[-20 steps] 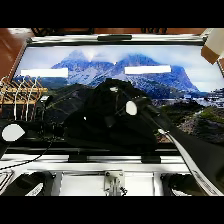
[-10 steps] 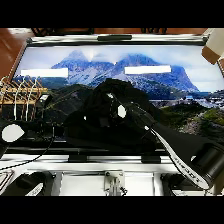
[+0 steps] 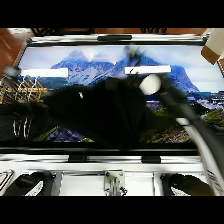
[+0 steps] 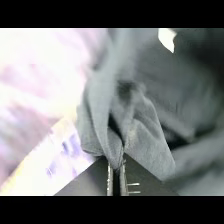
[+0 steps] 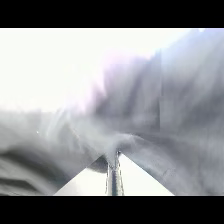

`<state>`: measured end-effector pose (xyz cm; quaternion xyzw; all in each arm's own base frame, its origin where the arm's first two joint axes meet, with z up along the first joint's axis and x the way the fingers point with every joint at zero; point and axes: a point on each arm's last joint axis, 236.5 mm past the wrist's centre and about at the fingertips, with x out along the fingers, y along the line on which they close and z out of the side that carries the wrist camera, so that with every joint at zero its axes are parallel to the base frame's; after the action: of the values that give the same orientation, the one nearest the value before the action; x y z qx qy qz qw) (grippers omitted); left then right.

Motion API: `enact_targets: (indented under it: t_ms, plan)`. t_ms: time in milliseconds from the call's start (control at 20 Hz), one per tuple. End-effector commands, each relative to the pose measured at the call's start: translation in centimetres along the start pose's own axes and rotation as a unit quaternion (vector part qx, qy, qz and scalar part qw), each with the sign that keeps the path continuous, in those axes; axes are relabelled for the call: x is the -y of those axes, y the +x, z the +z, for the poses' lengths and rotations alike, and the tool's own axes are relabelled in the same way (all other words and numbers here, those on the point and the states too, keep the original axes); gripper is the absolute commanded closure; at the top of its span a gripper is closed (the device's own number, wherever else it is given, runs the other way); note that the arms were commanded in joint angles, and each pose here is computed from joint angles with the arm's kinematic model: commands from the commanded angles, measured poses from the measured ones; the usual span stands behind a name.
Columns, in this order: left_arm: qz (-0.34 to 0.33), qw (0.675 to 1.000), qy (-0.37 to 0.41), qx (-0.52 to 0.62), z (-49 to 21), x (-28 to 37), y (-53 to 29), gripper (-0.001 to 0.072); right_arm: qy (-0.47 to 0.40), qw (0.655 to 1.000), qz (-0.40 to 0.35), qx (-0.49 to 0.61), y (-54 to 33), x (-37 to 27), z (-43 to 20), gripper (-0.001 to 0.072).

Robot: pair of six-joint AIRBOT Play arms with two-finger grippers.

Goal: Fold the shirts.

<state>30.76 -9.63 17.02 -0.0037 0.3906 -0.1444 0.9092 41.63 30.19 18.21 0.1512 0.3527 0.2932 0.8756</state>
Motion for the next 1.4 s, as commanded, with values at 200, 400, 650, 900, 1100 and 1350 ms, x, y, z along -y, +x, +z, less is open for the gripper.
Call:
enact_targets:
  t_ms: [200,400,650,900,1100,1350]
  plan:
    - [-0.053,0.931,0.013,0.36,18.0,4.4,-23.8,0.0653,-0.09,0.95,0.088,0.286,-29.0,-11.4,12.7,0.0615]
    - [-0.048,0.983,0.013,0.177,11.2,3.8,-16.8,0.0653,-0.078,0.995,-0.04,0.037,-26.4,-4.7,1.3,0.0615]
    - [-0.048,0.997,-0.035,-0.057,-1.2,1.7,-2.7,0.0653,-0.025,0.981,-0.091,-0.167,-17.7,2.4,-10.4,0.0614]
    - [-0.073,0.981,-0.097,-0.152,-12.0,1.7,6.8,0.0652,0.054,0.974,-0.084,-0.204,-9.2,6.1,-19.6,0.0614]
    - [-0.072,0.976,-0.094,-0.184,-15.1,1.4,7.9,0.0653,0.061,0.97,-0.117,-0.206,-8.7,8.3,-21.0,0.059]
    - [-0.095,0.982,-0.077,-0.143,-12.1,2.4,7.3,0.0652,-0.047,0.969,-0.154,-0.189,-10.2,9.9,-17.8,0.0117]
